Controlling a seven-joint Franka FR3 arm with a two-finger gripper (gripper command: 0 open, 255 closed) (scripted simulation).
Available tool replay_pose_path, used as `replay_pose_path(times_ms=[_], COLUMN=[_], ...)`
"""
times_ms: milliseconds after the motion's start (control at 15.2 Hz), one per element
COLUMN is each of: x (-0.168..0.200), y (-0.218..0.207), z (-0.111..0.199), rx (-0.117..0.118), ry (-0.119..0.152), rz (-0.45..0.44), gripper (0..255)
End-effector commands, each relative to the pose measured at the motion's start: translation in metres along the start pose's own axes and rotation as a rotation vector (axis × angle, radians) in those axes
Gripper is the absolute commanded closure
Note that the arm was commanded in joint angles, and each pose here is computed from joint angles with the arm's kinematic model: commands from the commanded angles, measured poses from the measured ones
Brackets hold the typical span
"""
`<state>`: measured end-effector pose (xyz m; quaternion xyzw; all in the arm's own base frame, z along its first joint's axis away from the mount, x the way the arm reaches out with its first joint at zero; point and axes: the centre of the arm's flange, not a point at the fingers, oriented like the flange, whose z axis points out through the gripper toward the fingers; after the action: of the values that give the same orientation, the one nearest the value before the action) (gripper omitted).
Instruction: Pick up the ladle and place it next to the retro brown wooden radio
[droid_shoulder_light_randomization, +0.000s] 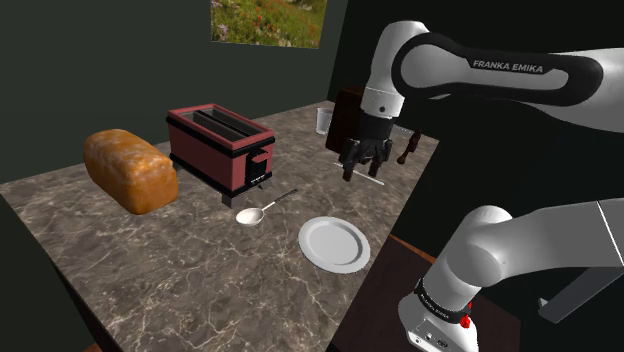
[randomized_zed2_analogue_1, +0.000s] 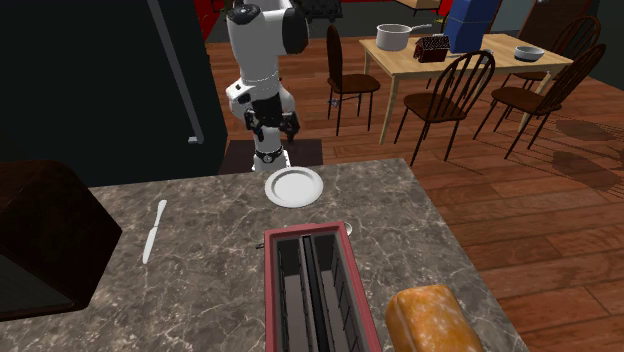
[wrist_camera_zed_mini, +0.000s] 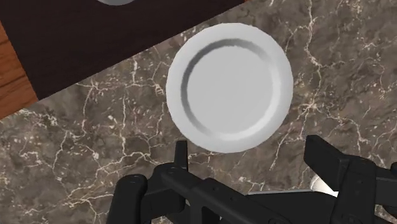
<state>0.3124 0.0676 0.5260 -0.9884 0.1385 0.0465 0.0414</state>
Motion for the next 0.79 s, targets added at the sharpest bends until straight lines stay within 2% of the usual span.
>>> replay_pose_path(times_ms=[0, 726], x=[0.006, 0.080], y=[-0.019, -0.099], z=[0.017, 0.093], rx=[0.013, 0.071], ry=[0.018, 0.108], rz=[0.119, 0.714], gripper=[0, 0])
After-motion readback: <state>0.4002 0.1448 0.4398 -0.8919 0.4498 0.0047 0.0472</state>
